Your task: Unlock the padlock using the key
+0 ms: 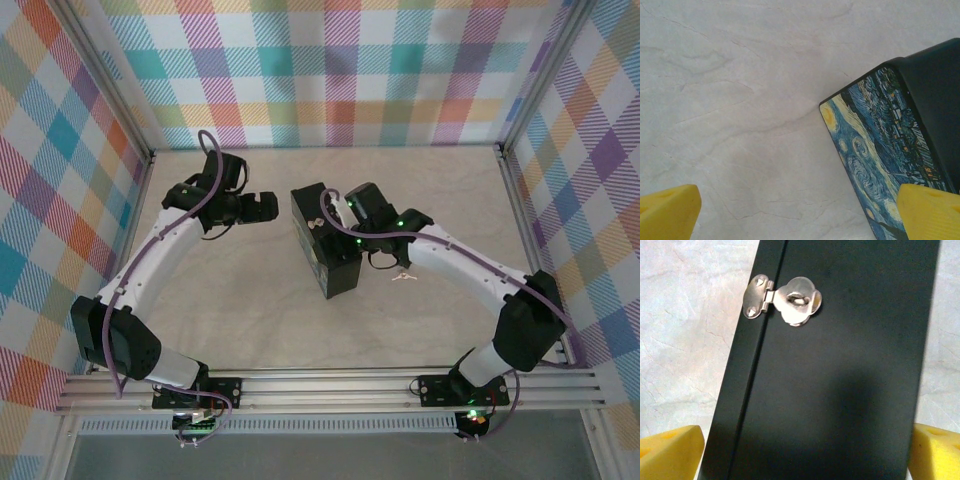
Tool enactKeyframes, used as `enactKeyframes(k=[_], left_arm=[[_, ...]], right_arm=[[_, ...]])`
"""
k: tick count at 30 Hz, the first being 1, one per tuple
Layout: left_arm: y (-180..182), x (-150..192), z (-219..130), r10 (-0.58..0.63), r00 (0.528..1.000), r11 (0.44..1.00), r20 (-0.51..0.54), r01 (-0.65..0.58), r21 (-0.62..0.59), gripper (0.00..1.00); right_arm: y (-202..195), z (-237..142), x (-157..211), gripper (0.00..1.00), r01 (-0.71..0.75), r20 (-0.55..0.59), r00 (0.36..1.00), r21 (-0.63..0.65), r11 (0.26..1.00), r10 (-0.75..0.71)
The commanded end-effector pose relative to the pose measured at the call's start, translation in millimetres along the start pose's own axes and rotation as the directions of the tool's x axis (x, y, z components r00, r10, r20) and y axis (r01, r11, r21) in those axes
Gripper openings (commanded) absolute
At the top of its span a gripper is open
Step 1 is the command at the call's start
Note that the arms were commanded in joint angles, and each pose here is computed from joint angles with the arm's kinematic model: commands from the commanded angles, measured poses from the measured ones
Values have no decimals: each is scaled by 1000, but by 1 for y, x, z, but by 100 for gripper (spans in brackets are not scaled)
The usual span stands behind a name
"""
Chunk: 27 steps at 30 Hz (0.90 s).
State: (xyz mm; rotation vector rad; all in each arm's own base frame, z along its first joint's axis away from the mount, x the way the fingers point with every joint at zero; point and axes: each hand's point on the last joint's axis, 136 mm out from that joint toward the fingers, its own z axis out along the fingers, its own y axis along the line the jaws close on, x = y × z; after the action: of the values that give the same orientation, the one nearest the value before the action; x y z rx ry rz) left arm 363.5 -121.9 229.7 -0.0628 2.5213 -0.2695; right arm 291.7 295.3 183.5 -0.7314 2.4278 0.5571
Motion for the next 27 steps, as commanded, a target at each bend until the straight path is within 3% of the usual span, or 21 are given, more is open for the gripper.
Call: enactKeyframes(k=[1,6,10,15,18,22,27], left_arm=[[3,5,-6,-15,1000,1000,-7,15,6,100],[1,6,-7,-5,1000,1000,-8,5,17,100],[3,6,-11,6,1000,1000,-5,-6,12,100],[3,10,-12,17,1000,1000,-14,-16,18,100],[-4,17,-8,18,999,998,-48,-15,60,100],[-22,32,11,-12,993,987,-121,32,158,100],[-39,47,46,-36,981,977,-193,75,199,100]], right_arm=[[3,1,-3,100,33,-20,999,26,999,-32],[-2,13,6,100,9,-62,998,62,998,-5],[-4,23,11,88,-26,-84,996,66,998,31],[5,15,-4,82,-187,4,982,-90,978,188],[-2,5,-17,81,-349,55,926,-259,901,374],[-20,10,-17,83,-498,31,829,-414,762,558],[-36,25,-7,86,-532,26,789,-471,704,614]])
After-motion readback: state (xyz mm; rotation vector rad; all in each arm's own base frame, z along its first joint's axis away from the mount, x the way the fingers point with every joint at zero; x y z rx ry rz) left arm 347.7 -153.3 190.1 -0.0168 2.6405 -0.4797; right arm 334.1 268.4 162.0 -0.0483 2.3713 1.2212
